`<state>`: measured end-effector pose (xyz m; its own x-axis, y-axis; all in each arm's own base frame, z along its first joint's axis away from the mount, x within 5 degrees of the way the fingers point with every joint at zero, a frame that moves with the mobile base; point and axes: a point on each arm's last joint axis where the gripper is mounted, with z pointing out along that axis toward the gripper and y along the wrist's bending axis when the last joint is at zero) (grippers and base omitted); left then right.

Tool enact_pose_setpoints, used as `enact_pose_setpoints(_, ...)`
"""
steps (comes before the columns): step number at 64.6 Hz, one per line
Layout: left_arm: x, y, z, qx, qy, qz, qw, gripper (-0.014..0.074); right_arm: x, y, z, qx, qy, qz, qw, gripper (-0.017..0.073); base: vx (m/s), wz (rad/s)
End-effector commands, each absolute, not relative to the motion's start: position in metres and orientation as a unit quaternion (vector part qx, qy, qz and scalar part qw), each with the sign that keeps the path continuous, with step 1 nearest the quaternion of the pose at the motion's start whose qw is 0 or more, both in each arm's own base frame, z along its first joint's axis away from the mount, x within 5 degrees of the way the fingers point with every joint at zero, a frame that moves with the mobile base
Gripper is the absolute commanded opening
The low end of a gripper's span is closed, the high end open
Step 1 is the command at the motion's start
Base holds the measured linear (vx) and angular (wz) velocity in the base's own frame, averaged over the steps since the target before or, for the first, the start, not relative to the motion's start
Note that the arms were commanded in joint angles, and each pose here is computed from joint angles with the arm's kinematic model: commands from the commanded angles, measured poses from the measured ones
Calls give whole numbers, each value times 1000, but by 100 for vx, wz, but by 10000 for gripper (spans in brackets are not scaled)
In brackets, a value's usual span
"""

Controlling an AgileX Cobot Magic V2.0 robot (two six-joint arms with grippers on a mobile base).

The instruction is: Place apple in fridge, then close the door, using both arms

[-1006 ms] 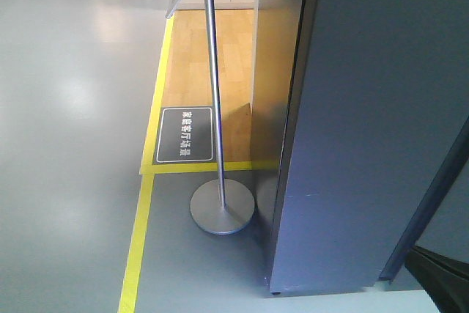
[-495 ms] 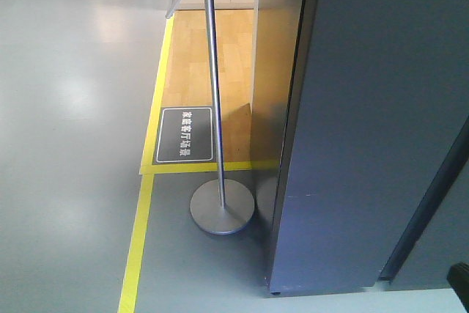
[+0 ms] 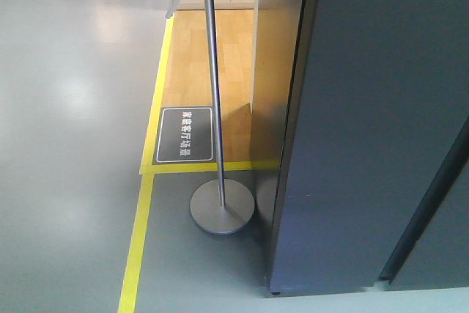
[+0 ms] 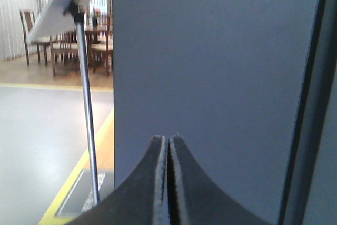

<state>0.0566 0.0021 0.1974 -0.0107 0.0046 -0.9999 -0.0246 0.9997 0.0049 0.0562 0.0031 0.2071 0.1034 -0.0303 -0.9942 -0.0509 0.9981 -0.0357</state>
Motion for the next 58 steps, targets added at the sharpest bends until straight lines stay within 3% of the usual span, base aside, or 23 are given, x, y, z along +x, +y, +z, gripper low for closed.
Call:
enact_pose_setpoints(1, 57, 0, 196, -2, 689, 0, 725, -7, 54, 3, 212, -39, 630, -4, 776, -3, 0, 0)
enact_pose_setpoints(58, 57, 0, 196, -2, 689, 0, 725, -7, 54, 3, 212, -39, 631, -6, 774, -3, 0, 0)
